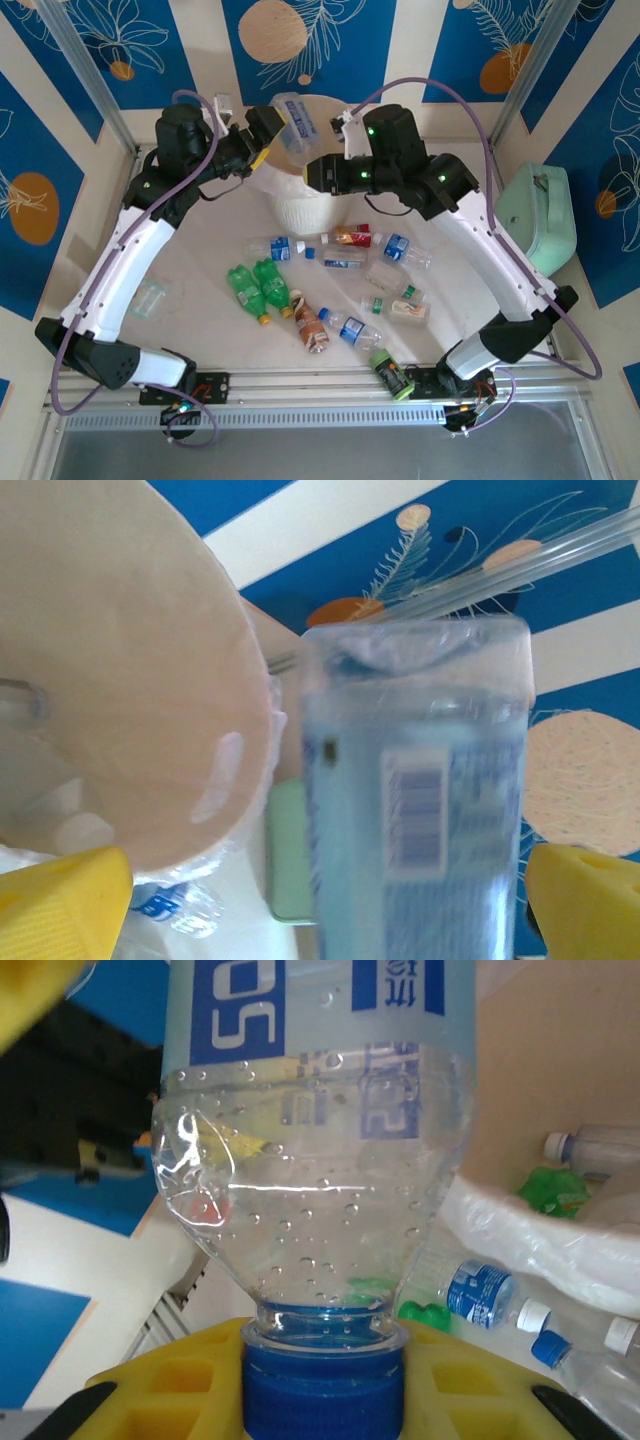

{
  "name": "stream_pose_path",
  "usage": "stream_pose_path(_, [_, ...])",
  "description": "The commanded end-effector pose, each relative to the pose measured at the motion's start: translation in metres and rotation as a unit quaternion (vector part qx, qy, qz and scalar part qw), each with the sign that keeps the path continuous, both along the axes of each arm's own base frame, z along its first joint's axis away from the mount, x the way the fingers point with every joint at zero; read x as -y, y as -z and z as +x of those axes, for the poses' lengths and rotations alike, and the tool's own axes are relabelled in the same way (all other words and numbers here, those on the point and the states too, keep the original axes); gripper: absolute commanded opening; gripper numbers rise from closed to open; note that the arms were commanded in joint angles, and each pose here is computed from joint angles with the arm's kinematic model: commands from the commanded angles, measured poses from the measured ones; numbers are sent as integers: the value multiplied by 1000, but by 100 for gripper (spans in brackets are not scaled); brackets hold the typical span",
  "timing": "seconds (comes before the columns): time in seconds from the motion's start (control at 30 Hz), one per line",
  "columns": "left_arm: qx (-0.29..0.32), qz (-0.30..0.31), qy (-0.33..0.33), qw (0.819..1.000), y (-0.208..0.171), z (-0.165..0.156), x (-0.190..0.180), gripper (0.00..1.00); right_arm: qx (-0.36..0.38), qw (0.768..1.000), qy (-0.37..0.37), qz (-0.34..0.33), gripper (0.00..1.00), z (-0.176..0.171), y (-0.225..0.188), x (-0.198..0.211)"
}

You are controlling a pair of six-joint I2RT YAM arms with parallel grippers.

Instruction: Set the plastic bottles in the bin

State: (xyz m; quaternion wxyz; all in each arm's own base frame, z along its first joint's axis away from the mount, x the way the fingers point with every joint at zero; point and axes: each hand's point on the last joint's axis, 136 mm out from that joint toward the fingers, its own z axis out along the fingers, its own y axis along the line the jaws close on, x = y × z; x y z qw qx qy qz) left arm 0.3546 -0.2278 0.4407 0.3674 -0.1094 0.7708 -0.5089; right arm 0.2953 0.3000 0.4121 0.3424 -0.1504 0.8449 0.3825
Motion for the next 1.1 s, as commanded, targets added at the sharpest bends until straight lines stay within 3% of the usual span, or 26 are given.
stream_pose_path(0.0, [53,51,-36,997,-20,-16,-24,100,-22,999,36,0,25,20,-2,13])
stream_pose_path(0.23, [48,94,-59,993,8,-28,-42,100,-75,994,76,-3,24,63,17,27])
stream_pose_path(0.47, [-8,144,-97,985,65,-43,-67,100,-106,990,90,-13,26,96,34,27])
stream_pose_path(0.83, [-68,173,-130,974,114,-59,-89,100,-122,986,115,-17,58,122,48,37])
stream_pose_path(1.07, [-75,170,-132,974,118,-57,-89,100,-89,990,110,-12,66,109,22,46])
